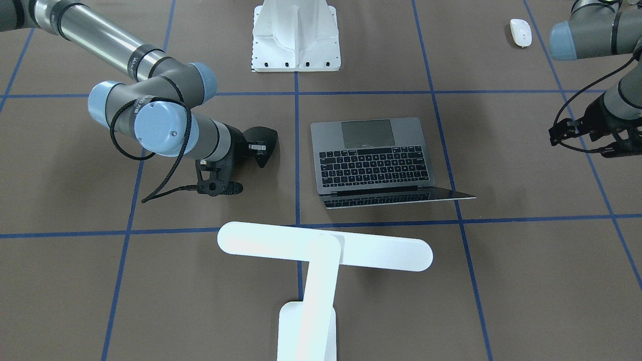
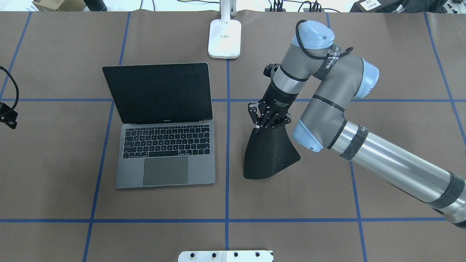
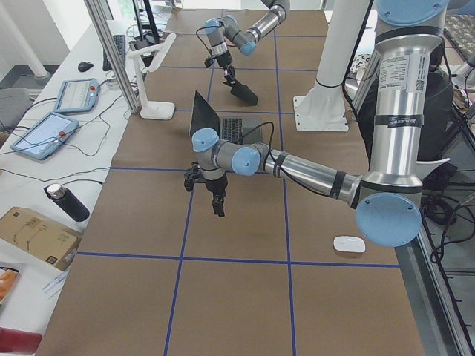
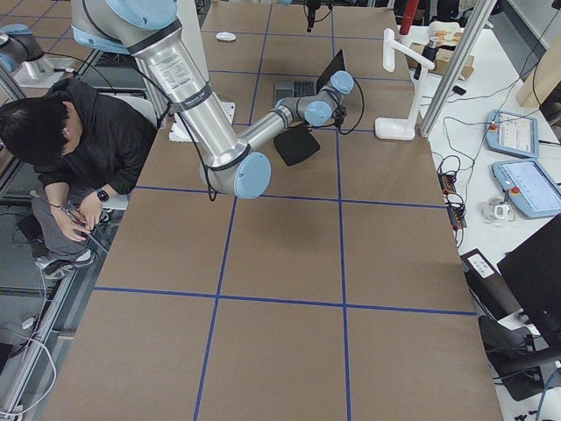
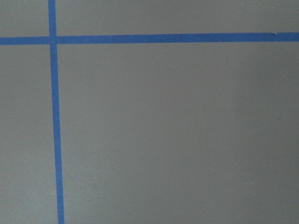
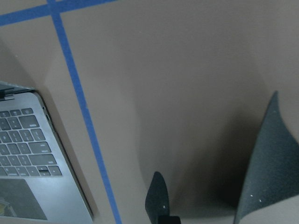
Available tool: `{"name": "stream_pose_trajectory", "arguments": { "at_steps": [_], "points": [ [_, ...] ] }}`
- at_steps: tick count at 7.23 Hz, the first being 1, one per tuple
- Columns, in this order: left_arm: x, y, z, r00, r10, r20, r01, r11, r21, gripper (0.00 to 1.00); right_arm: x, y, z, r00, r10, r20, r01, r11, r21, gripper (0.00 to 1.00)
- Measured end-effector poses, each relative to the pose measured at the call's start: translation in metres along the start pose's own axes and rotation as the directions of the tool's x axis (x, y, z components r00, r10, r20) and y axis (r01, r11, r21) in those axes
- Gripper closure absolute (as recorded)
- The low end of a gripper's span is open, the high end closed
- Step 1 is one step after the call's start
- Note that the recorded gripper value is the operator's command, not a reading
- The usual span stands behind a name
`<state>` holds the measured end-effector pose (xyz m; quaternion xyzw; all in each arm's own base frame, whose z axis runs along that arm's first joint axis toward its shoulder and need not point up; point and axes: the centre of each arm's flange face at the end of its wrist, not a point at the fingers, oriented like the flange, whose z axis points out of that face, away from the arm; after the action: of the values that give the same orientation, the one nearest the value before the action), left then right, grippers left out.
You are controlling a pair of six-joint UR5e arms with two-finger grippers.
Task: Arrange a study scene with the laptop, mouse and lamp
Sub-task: 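Lower the black object beside the laptop, letting it flatten into a pad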
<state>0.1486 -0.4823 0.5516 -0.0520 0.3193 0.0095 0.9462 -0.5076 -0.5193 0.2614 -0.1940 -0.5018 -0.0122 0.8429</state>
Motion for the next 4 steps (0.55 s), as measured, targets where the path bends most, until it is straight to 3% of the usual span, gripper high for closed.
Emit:
{"name": "stream_pose_trajectory", "arguments": {
  "at_steps": [4],
  "points": [
    [-0.001,-0.002,0.003,1.000,-0.004,-0.001,0.004,1.000,0.001,0.00,-0.020,-0.025,0.019,1.000,-0.001,-0.019,0.002,0.999,0.053,1.00]
  ]
}}
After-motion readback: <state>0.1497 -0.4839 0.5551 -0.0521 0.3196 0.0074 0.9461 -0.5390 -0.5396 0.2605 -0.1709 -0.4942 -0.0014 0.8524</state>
